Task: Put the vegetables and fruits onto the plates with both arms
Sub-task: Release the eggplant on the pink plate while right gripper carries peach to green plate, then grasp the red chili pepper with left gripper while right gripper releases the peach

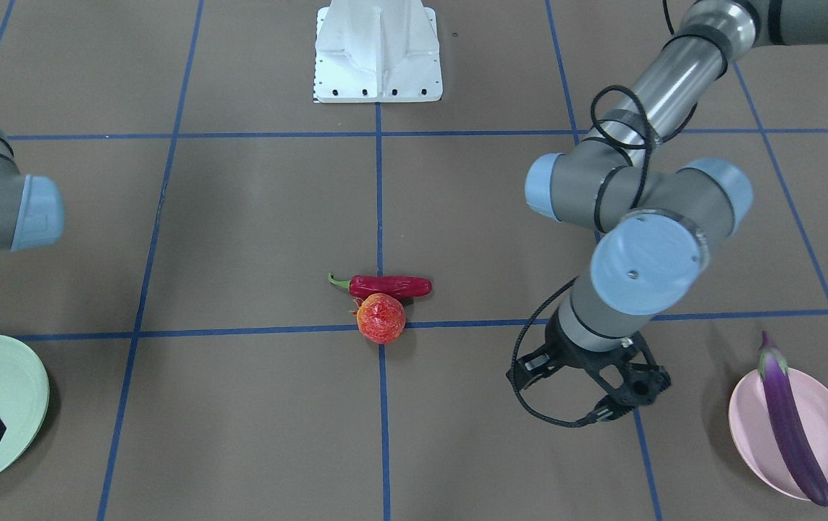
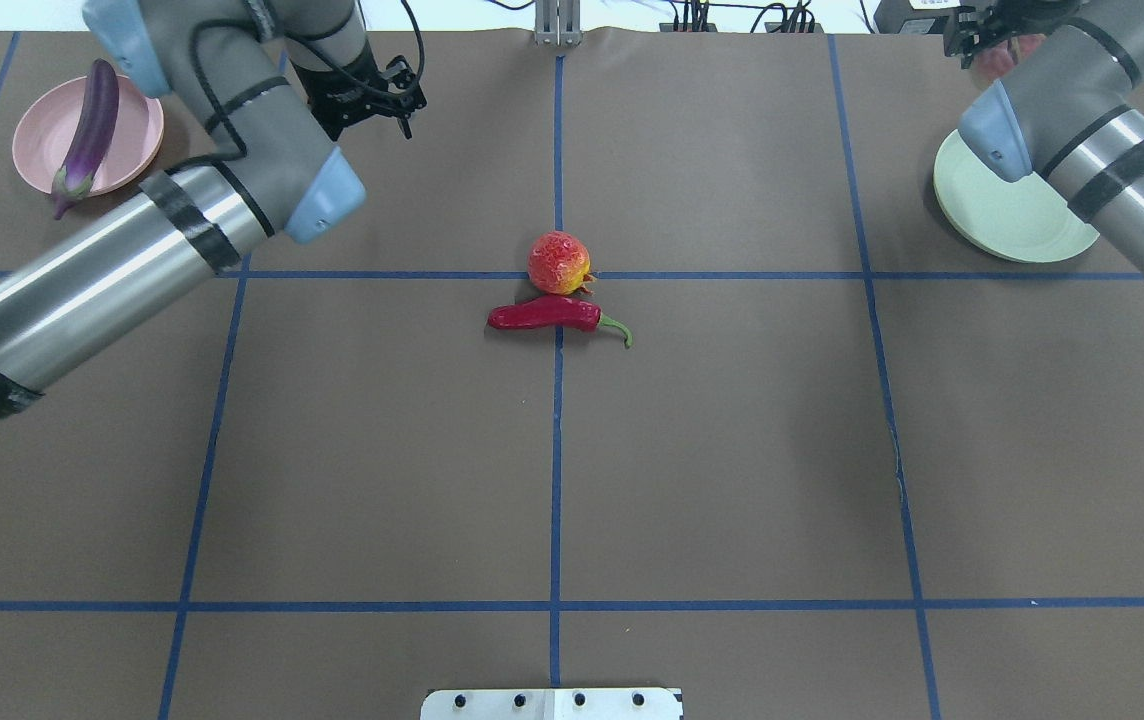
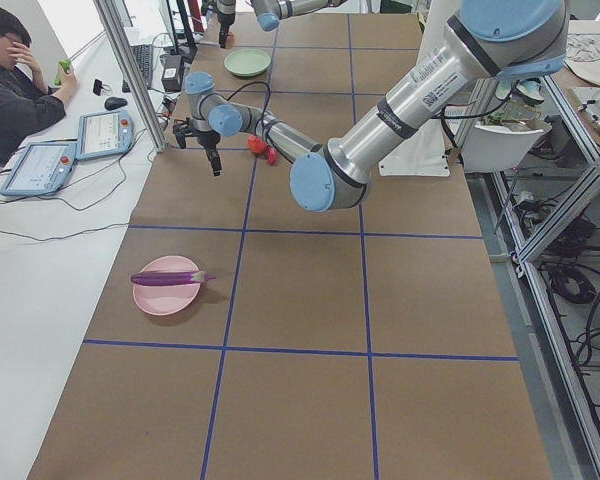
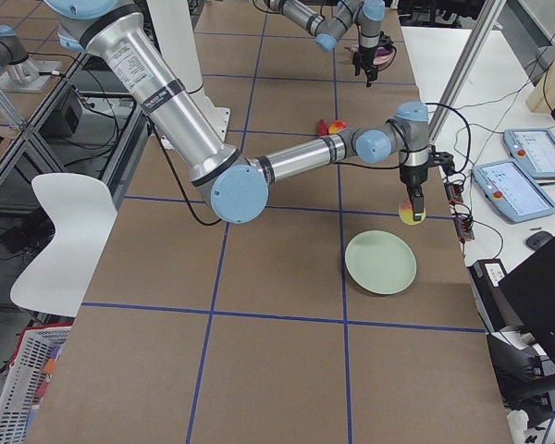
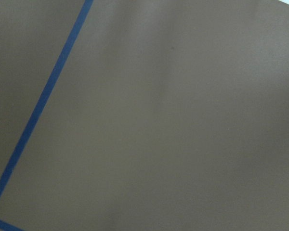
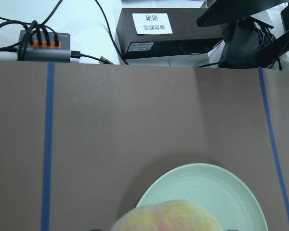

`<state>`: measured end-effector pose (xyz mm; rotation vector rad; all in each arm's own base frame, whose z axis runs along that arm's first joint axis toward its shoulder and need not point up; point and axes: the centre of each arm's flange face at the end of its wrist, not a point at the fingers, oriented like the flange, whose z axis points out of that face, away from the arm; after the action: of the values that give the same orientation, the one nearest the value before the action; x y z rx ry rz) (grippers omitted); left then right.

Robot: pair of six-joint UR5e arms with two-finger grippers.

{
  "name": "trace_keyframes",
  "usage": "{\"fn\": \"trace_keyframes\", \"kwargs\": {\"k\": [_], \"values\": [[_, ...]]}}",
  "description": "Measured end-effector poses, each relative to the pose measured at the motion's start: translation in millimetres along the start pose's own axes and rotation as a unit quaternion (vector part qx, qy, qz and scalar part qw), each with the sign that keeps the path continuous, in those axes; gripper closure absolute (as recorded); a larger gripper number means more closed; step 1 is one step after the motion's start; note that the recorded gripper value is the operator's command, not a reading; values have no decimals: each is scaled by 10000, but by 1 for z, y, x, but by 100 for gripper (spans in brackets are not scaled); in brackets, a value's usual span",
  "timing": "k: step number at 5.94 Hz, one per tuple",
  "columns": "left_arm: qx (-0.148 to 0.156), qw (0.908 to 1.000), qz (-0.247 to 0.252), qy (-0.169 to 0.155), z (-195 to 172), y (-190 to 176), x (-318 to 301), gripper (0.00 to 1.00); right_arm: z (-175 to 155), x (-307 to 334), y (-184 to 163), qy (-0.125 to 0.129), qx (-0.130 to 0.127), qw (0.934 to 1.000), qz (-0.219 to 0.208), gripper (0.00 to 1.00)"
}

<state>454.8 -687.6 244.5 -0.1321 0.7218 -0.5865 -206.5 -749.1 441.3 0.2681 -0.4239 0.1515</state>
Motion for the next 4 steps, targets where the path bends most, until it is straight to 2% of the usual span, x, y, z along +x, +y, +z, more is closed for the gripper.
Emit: {"fn": "trace_keyframes", "kwargs": {"k": [1, 2, 4], "values": [[185, 9971, -678, -300, 11, 34, 13, 0, 23, 17, 5, 45, 99, 9999, -72, 100], [314, 9890, -1366, -468, 22, 63, 18, 0, 46, 33, 16, 32, 175, 9998, -126, 100], [441, 9734, -2183, -543, 35, 114, 26, 0, 90, 65, 40, -2, 338, 9990, -276, 100]]}}
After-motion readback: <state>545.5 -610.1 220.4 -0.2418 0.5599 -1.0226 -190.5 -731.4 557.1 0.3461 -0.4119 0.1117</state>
